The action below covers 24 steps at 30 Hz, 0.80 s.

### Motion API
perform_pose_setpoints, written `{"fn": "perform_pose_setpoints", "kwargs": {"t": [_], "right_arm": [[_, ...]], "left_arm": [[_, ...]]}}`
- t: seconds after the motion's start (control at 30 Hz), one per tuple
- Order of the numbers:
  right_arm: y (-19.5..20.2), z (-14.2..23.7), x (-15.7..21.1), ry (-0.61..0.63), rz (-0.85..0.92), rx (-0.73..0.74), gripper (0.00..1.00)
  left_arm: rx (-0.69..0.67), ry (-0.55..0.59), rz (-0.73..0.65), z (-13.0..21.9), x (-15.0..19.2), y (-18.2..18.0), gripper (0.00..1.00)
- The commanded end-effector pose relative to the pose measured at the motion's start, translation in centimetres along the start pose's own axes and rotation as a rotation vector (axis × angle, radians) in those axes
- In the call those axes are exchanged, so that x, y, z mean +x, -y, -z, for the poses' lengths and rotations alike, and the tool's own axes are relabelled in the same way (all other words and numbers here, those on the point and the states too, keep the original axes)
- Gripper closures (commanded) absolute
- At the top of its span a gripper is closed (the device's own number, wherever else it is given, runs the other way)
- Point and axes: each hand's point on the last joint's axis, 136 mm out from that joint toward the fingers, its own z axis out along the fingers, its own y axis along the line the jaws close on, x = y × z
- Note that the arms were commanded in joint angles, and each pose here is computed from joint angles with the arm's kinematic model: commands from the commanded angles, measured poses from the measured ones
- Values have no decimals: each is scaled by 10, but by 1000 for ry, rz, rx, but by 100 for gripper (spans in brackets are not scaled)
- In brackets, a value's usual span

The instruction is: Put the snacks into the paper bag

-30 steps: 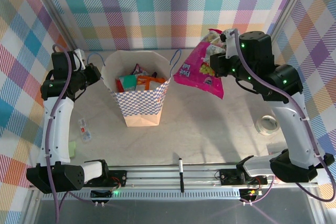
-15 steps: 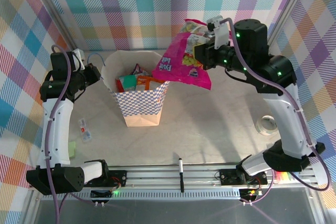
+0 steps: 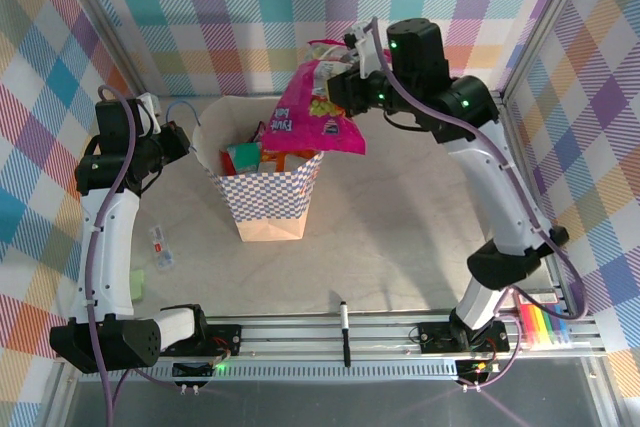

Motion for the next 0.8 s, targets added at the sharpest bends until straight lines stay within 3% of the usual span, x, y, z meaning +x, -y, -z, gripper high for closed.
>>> {"fn": "perform_pose_setpoints", "kwargs": {"t": [0.0, 0.77], "right_arm": [[-39, 30, -73, 279, 112, -126, 100], [-68, -64, -50, 171, 90, -332, 100]], "left_arm": [[-19, 9, -19, 9, 1, -4, 88], [-53, 4, -38, 4, 3, -12, 88]]}}
